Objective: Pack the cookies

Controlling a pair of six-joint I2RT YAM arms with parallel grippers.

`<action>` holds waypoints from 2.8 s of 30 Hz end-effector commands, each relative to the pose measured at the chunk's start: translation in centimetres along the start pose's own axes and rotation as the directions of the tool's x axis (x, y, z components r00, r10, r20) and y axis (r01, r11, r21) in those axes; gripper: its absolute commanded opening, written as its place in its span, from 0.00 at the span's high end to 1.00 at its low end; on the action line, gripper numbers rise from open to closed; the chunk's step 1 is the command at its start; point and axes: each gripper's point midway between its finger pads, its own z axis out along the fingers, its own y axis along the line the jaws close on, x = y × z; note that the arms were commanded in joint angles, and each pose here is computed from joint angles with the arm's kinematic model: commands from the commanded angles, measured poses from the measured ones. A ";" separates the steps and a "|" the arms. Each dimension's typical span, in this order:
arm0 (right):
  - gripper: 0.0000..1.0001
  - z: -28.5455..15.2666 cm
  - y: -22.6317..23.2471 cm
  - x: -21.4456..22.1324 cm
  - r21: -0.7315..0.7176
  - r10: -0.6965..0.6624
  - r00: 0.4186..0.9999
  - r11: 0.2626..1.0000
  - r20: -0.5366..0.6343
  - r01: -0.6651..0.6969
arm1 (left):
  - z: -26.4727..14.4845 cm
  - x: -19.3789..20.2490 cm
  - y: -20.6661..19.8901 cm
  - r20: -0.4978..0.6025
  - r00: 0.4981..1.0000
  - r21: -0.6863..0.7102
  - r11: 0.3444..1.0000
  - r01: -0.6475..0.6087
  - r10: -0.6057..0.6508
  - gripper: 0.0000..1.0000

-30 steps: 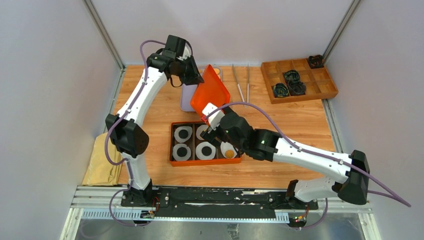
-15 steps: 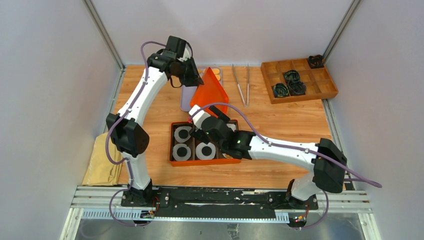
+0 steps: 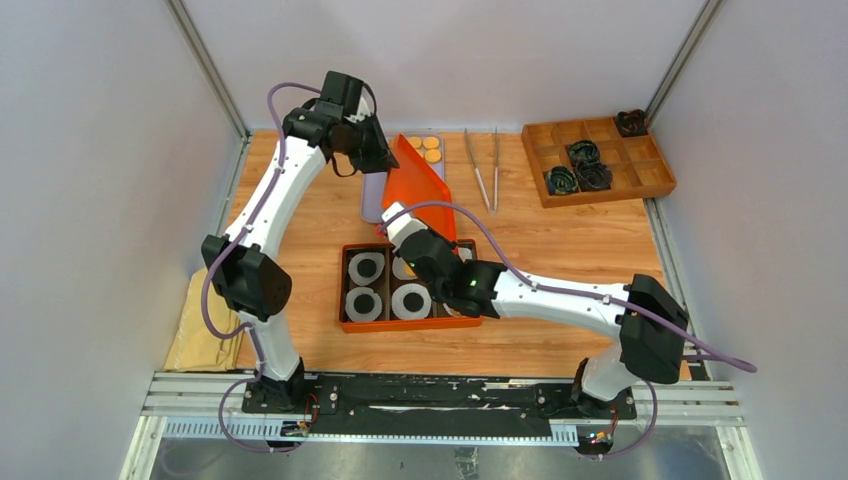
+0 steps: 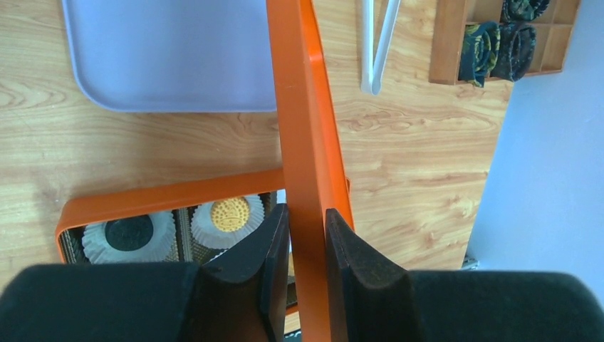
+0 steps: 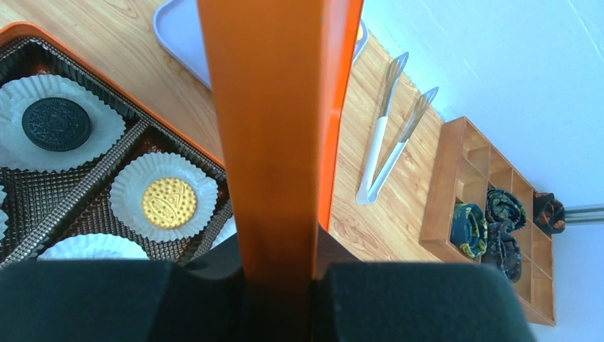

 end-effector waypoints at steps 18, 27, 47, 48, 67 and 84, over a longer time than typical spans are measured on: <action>1.00 -7.1 -8.0 -3.6 -0.222 0.465 0.884 0.869 0.059 -0.442 | -12.7 -11.1 -5.2 0.584 0.792 0.049 0.966 -0.253 0.178 0.12; 1.00 -10.4 -13.8 -6.5 -0.475 0.790 0.611 0.554 0.041 -0.684 | -14.8 -7.3 -0.7 0.668 0.710 -0.026 0.960 -0.279 0.224 0.13; 1.00 -7.1 -22.5 -3.0 -0.643 0.969 0.110 -0.061 -0.223 -0.763 | -17.0 -4.7 3.0 0.608 0.584 -0.570 0.808 -0.151 0.538 0.16; 1.00 -6.7 -23.1 -2.2 -0.639 0.971 0.082 -0.084 -0.225 -0.765 | -17.3 -4.7 3.1 0.592 0.573 -0.615 0.777 -0.133 0.567 0.16; 1.00 -2.9 -22.0 1.9 -0.680 0.873 0.028 -0.359 -0.487 -0.639 | -14.2 -4.1 6.3 0.418 0.621 -0.835 0.550 -0.026 0.664 0.10; 1.00 -3.2 -5.8 2.8 -0.522 0.624 0.147 -0.474 -0.767 -0.709 | -11.6 1.1 9.4 0.503 0.681 -0.645 0.756 -0.115 0.532 0.12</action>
